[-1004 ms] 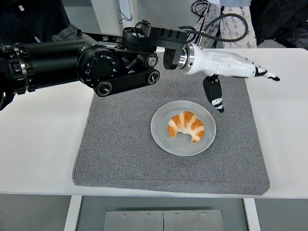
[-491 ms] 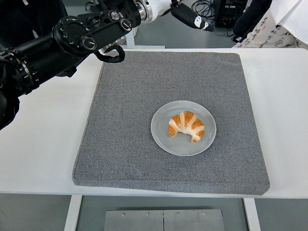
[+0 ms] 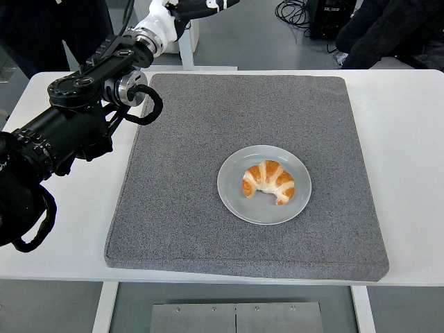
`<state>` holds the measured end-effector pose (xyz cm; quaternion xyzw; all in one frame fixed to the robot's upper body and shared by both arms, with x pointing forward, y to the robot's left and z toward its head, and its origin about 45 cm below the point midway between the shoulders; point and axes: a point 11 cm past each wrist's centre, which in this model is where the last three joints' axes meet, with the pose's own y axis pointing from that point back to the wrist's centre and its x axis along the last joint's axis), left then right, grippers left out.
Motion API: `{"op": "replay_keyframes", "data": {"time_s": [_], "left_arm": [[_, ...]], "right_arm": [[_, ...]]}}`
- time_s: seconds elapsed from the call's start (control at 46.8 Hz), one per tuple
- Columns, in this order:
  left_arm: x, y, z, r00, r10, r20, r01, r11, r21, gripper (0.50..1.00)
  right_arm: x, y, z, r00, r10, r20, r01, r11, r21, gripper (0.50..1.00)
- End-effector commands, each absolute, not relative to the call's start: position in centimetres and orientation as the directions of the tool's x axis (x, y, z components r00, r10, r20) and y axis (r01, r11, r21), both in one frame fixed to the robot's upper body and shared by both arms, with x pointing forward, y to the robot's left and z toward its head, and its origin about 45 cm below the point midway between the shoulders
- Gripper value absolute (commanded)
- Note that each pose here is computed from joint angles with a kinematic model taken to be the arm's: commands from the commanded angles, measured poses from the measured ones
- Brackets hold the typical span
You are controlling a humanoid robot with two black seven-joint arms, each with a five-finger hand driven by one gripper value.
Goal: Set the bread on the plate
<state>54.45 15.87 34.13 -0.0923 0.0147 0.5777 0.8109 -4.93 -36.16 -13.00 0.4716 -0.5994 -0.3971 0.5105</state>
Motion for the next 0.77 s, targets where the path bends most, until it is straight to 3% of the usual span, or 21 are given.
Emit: {"op": "replay_keyframes", "data": {"time_s": [0.0,0.278,0.748], "left_arm": [[54.5,17.1,33.1,0.293,0.937,-0.193,-0.954,0.274,-0.118,0.998],[54.2,19.4,29.5,0.185,0.915,-0.358,-0.981,0.193,-0.015,0.998],[54.3,20.6,28.8,0.146,0.920,-0.364,-0.986,0.164,0.020,0.998]], "right_arm": [[-4.9,-36.2,-13.0,-0.033,-0.970,0.239,-0.160,0.241,0.957,1.000],[-4.7,-36.2,-13.0,-0.033,-0.971,0.237,-0.163,0.240,0.957,1.000],[-4.4,-36.0,-13.1,-0.037,-0.972,0.230,-0.169,0.233,0.958,1.000]]}}
